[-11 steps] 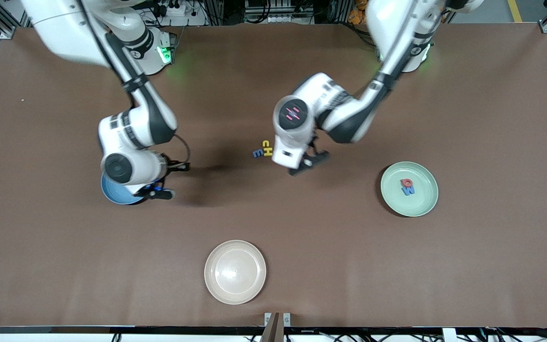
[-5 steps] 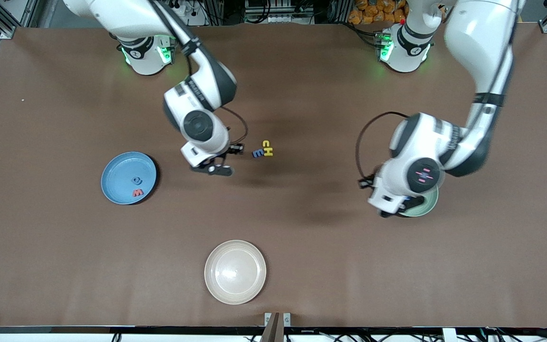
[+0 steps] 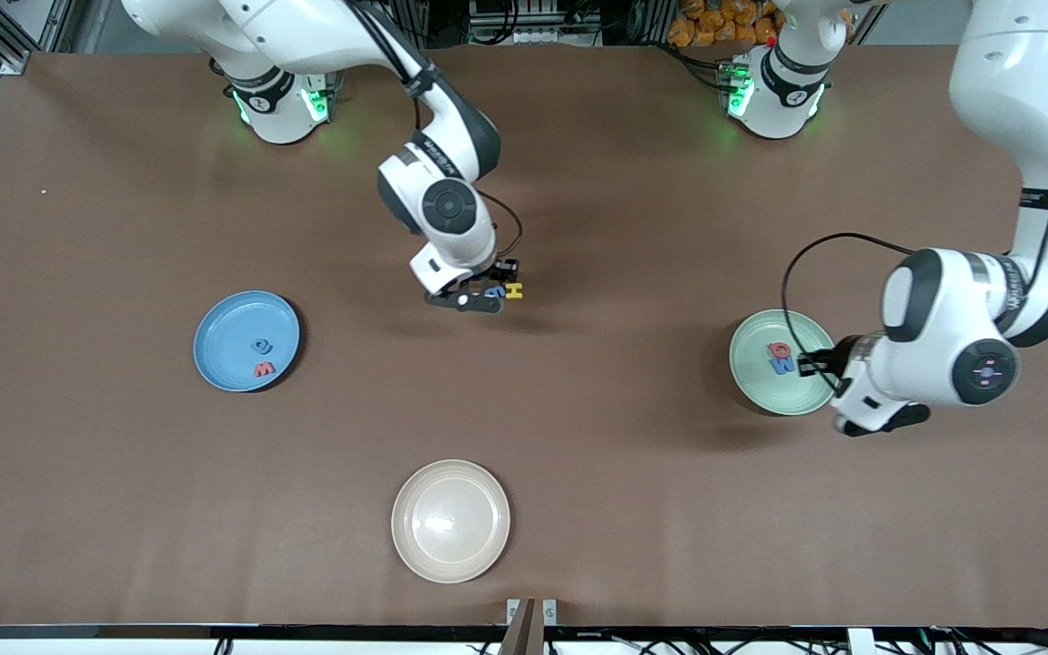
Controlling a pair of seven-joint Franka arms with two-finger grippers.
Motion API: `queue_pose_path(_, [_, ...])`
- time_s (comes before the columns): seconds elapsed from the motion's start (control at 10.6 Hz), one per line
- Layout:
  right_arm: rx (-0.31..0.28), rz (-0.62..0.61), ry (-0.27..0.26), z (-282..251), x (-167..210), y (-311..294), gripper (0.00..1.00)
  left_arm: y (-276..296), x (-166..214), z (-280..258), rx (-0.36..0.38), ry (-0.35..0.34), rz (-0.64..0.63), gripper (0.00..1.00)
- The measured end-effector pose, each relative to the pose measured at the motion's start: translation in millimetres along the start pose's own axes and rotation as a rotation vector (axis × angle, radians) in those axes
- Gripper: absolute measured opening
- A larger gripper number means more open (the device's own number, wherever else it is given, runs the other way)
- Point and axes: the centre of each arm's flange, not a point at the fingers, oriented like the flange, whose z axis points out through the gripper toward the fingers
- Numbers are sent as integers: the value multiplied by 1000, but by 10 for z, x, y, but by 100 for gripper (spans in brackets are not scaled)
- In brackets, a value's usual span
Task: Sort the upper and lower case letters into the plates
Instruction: 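Carry the R to the green plate while the right gripper reaches letters, then release the R on the green plate while the right gripper grasps the u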
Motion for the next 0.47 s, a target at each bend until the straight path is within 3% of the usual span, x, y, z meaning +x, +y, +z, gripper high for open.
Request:
queue_pose_path(0.28, [-1, -2, 8, 204, -55, -22, 74, 33, -31, 254, -6, -16, 9, 30])
queue_pose_path(0.38, [2, -4, 12, 241, -60, -16, 72, 82, -43, 290, -12, -23, -3, 37])
queue_pose_path(0.47, [2, -8, 13, 267, -81, -24, 71, 126, -53, 308, -14, -27, -17, 53])
